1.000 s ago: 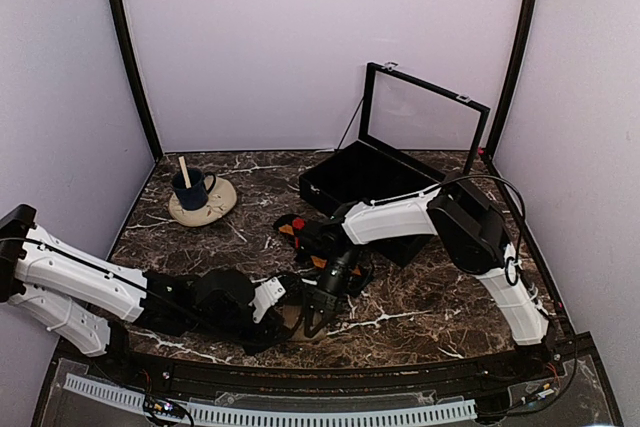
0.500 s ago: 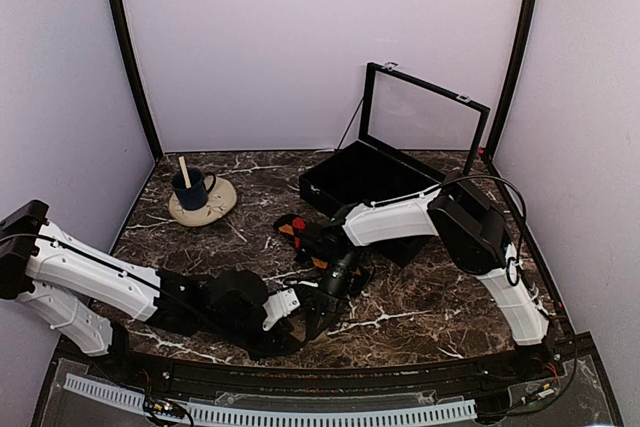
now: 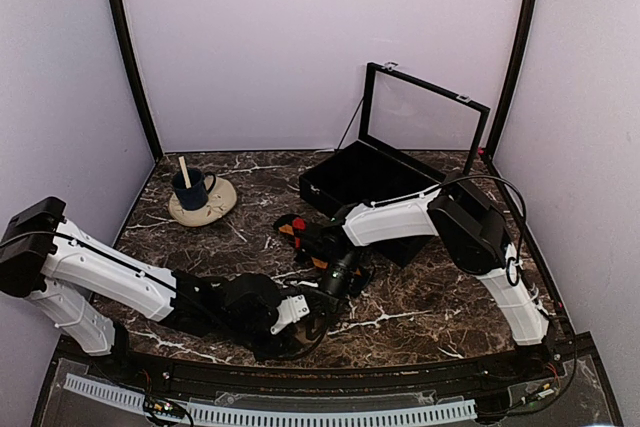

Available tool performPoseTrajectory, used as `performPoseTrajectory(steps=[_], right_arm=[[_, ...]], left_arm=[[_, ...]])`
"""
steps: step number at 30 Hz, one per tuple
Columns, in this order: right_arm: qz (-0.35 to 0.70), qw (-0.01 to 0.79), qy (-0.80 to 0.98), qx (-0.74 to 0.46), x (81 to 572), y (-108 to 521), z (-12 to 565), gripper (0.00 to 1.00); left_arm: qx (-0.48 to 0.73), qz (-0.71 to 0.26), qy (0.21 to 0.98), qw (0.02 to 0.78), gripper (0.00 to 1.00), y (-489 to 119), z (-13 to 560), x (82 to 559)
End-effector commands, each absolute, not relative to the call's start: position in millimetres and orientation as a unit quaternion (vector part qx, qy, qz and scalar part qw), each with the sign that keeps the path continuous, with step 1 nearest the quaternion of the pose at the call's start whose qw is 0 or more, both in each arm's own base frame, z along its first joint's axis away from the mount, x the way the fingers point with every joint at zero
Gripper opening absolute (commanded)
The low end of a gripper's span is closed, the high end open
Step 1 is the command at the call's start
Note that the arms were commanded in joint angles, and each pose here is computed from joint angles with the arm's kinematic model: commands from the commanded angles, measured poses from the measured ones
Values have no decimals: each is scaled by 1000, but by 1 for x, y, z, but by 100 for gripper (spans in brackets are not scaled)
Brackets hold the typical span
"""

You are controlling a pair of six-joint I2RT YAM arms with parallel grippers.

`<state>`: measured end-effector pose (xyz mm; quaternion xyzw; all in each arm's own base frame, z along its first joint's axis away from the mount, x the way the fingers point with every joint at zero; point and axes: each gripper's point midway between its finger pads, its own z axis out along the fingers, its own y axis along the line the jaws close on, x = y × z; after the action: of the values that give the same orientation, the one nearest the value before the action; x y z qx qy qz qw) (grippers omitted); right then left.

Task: Roll the socks
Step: Roll the sock at the corner of the board.

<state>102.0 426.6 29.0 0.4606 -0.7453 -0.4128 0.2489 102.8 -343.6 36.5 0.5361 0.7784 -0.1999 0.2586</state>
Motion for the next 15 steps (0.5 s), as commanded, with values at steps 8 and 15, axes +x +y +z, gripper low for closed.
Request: performPoseTrajectory(steps=[8,15], right_arm=[[-419,250,-737,468,97,424,42,0],[-420,253,-736,467,94,420,42,0]], left_arm=[[550,-175,780,239,29,-340,22,102],[554,-166,783,227,19,-341,12,103]])
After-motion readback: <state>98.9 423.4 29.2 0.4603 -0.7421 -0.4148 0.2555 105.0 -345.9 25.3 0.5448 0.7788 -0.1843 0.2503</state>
